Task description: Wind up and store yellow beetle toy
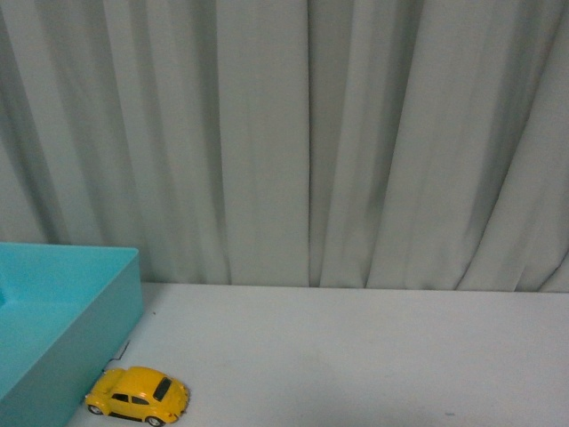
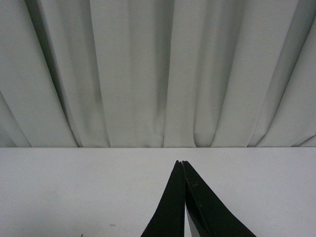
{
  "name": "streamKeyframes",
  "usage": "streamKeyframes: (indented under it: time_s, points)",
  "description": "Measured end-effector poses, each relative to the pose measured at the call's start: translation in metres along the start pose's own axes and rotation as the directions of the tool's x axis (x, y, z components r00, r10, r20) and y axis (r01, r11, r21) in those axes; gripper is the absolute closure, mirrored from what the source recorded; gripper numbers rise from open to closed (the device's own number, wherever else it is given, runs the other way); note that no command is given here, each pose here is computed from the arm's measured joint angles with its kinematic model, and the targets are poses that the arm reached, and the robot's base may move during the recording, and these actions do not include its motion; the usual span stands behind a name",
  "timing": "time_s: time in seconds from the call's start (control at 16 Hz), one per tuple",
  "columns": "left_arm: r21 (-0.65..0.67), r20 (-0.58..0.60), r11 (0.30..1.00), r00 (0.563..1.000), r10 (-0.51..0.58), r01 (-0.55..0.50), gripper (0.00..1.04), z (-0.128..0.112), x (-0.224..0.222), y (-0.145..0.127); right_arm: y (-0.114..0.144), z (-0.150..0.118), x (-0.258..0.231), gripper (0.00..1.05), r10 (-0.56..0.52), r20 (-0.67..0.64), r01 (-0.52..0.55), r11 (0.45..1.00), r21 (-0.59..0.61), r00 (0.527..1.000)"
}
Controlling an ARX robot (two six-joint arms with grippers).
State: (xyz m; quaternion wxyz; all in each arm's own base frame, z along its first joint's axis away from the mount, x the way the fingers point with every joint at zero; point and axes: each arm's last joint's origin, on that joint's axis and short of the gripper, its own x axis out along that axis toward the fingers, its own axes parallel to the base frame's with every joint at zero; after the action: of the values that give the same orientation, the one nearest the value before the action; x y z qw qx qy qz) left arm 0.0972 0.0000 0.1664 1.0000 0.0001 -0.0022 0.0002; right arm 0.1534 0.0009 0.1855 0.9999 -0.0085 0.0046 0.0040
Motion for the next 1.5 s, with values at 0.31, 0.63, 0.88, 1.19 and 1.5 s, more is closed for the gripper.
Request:
streamKeyframes:
  time_s: [0.31,0.63,0.88,1.19,1.5]
  points:
    - [0.0,0.0,1.0,1.0,0.0,0.0,0.07,0.0,0.0,0.0,0.0,-0.01,-0.019,1.03,0.0,0.004,0.0,1.0,0.002,1.0]
    - [0.0,0.0,1.0,1.0,0.0,0.0,0.07,0.0,0.0,0.0,0.0,-0.016,-0.034,1.03,-0.002,0.018,0.002,1.0,0.002,1.0]
    - [0.0,0.0,1.0,1.0,0.0,0.0,0.07,0.0,0.0,0.0,0.0,-0.016,-0.039,1.03,-0.002,0.02,0.002,1.0,0.002,1.0]
    - [0.0,0.0,1.0,1.0,0.0,0.0,0.07,0.0,0.0,0.0,0.0,-0.016,-0.044,1.03,-0.002,0.02,0.002,1.0,0.002,1.0]
    - [0.0,0.001,1.0,1.0,0.0,0.0,0.07,0.0,0.0,0.0,0.0,-0.02,-0.056,1.03,-0.003,0.005,0.003,1.0,0.002,1.0]
